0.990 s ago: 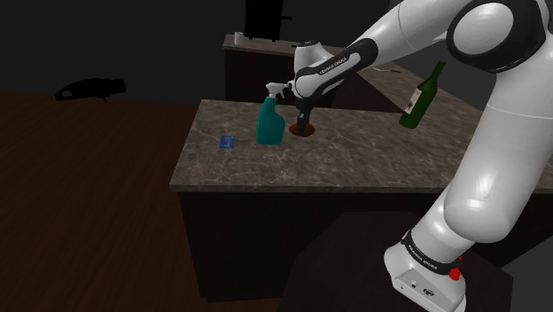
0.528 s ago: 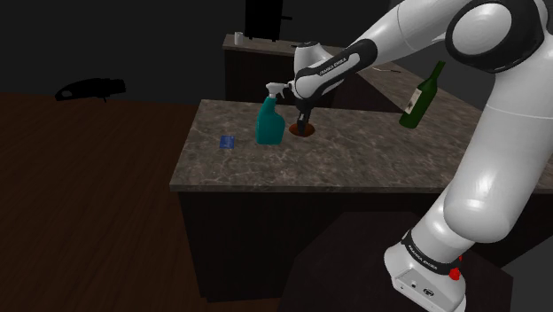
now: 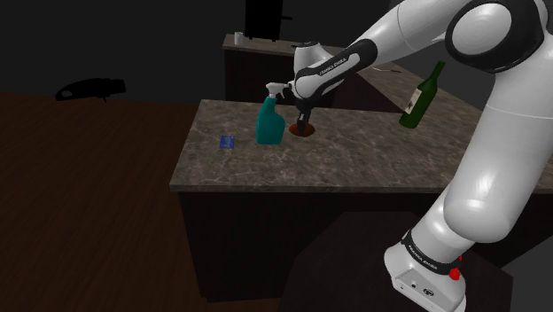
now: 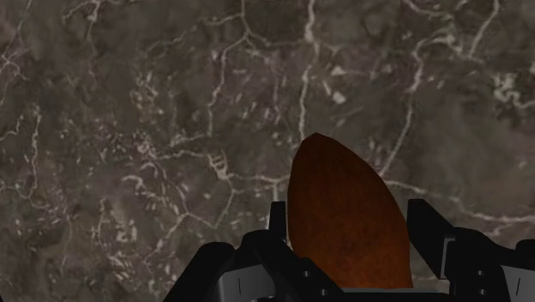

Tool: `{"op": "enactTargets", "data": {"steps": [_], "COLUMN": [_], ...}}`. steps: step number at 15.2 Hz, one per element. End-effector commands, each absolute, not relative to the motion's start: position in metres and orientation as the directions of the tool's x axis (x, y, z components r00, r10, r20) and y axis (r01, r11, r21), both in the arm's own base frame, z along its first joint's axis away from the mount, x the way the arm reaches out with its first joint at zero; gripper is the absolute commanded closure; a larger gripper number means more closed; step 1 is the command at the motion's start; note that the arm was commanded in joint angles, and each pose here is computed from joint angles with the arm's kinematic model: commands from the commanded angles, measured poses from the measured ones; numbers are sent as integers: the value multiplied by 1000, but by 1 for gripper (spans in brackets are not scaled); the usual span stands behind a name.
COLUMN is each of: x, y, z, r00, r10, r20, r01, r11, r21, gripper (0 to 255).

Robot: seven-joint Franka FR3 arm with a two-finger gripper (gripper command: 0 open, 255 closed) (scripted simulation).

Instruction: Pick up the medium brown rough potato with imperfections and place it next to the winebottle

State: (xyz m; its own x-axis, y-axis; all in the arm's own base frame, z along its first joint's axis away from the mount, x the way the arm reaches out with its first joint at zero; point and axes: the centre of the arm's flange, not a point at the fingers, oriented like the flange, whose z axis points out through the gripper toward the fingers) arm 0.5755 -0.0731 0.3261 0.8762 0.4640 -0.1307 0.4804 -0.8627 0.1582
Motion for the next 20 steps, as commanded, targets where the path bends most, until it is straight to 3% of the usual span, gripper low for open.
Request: {"op": "enactTargets", "data": {"steps": [1, 20], "x": [575, 575], "y": [-73, -73], "z": [326, 426], "r00": [876, 876], "r10": [464, 464], "r20": [-131, -131], "r01": [480, 480], "r11": [-863, -863], "r21": [158, 158], "gripper": [255, 255]}}
